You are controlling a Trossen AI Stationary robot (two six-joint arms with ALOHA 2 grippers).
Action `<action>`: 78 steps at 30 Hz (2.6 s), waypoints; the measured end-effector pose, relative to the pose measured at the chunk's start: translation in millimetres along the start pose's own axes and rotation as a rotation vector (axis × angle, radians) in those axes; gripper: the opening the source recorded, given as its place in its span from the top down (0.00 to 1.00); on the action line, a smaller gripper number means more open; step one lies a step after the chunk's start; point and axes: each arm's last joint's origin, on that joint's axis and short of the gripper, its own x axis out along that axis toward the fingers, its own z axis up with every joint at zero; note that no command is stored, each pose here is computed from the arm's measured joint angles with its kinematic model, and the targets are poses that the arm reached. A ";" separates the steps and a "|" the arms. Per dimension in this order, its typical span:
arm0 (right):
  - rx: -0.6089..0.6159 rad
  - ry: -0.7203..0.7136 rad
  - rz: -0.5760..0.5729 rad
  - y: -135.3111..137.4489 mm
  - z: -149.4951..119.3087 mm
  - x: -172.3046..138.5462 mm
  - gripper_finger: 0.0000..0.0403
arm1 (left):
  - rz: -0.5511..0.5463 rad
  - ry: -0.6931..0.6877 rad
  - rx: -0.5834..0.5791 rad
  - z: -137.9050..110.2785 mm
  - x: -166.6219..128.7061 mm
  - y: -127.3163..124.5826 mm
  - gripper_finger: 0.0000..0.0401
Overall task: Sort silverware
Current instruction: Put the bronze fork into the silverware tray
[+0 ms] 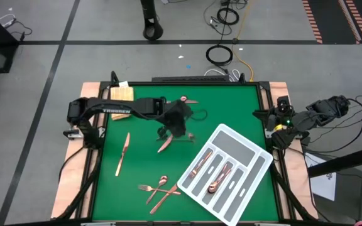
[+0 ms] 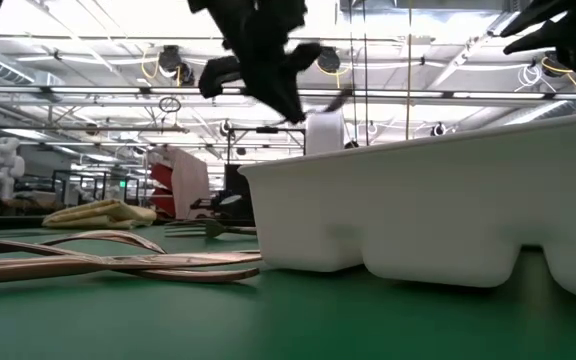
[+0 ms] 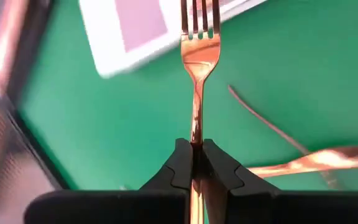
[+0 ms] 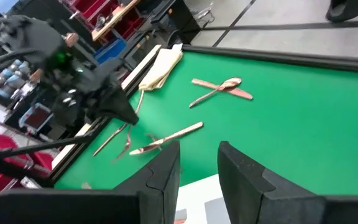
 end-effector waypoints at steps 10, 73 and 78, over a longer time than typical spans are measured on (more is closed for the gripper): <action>-0.005 0.043 0.022 0.9 -1.2 0.0 0.76 | 0.007 0.069 0.791 45.9 46.0 -23.9 0.96; -0.144 0.117 0.058 1.0 -3.6 -0.3 0.76 | 0.080 -0.102 0.980 117.8 105.8 -37.7 0.96; -0.153 0.121 0.051 0.2 -4.0 -0.3 0.76 | 0.008 -0.150 0.975 110.9 106.6 -40.3 0.96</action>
